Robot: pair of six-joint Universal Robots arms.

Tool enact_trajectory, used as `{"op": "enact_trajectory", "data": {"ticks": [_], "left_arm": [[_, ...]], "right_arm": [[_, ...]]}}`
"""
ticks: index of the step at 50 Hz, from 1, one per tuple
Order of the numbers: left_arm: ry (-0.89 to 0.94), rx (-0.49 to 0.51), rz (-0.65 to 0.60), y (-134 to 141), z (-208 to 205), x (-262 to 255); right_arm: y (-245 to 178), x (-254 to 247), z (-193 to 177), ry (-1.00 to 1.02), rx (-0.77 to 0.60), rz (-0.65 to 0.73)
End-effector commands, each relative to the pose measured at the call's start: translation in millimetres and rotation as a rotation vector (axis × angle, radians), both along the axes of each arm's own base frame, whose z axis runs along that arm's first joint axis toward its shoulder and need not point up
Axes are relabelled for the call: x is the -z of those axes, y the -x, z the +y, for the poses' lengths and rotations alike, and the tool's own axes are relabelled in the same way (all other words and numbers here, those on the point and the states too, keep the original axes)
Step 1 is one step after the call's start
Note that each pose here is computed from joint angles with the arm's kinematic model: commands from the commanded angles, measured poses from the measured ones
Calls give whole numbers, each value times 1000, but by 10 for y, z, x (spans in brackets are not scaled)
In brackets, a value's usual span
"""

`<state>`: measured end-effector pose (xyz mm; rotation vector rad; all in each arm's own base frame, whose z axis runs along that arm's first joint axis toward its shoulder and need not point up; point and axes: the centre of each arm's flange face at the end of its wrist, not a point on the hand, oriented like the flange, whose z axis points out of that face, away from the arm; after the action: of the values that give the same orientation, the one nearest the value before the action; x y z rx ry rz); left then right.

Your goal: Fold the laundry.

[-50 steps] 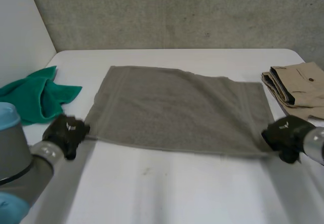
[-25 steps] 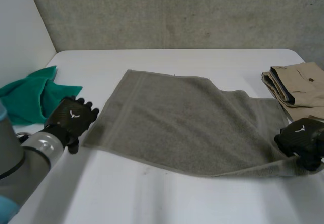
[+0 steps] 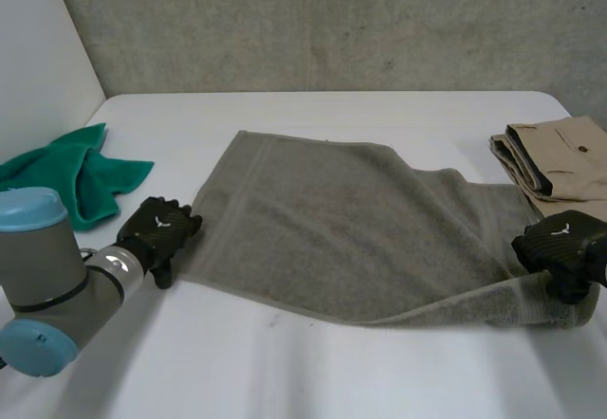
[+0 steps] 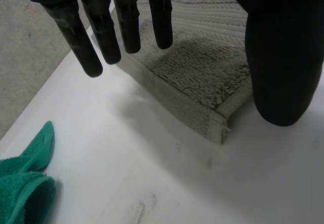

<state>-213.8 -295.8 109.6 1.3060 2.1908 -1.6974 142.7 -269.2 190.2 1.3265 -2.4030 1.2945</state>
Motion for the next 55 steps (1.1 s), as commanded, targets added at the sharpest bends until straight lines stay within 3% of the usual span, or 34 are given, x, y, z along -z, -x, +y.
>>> {"op": "enact_trajectory", "data": {"ticks": [1, 40, 50, 55], "left_arm": [[4, 0, 3, 19, -78, 39], [14, -15, 106, 177, -233, -40], [-13, -74, 60, 17, 123, -424], [-63, -79, -106, -160, 584, -655]], "right_arm": [[-12, 30, 24, -7, -2, -2], [-8, 134, 31, 11, 14, -17], [-18, 118, 36, 4, 24, -35], [-22, 97, 79, -10, 17, -19]]}}
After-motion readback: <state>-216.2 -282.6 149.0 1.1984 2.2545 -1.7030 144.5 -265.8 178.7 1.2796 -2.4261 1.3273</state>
